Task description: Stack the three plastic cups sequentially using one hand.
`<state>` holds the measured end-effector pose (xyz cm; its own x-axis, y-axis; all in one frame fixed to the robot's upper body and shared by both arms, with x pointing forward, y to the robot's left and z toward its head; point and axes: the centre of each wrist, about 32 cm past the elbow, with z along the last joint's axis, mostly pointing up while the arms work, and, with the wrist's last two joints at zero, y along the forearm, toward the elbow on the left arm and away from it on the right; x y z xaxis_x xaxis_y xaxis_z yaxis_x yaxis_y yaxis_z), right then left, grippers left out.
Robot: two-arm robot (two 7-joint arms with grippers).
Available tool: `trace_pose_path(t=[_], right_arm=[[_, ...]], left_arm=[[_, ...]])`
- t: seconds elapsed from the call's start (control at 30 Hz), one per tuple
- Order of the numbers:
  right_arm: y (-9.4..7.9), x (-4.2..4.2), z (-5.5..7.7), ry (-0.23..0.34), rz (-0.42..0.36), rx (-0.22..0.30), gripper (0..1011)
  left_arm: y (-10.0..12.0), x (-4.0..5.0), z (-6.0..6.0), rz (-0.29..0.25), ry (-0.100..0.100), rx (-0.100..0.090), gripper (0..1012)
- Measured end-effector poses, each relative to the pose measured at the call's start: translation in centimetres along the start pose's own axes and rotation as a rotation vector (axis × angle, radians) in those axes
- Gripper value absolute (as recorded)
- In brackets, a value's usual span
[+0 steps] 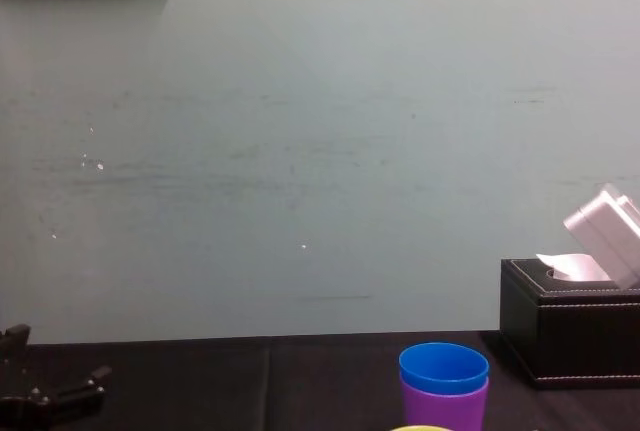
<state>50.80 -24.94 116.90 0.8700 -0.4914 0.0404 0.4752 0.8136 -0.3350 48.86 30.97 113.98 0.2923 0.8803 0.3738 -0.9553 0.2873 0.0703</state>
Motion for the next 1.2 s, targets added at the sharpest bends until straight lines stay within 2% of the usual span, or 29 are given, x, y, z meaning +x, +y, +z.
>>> trace_pose_path(t=[0.13,0.27,1.0,1.2], right_arm=[[0.0,-0.01,0.0,0.0,-0.001,0.0,814],[0.0,-0.01,0.0,0.0,-0.001,0.001,762],[-0.1,-0.03,0.0,0.0,-0.001,0.002,733],[-0.9,-0.29,1.0,-0.019,-0.016,0.015,733]], left_arm=[[0.0,0.0,0.0,0.0,0.0,0.0,1011],[0.0,0.0,0.0,0.0,0.0,0.0,1011],[0.0,0.0,0.0,0.0,0.0,0.0,1011],[0.0,0.0,0.0,0.0,0.0,0.0,1011]])
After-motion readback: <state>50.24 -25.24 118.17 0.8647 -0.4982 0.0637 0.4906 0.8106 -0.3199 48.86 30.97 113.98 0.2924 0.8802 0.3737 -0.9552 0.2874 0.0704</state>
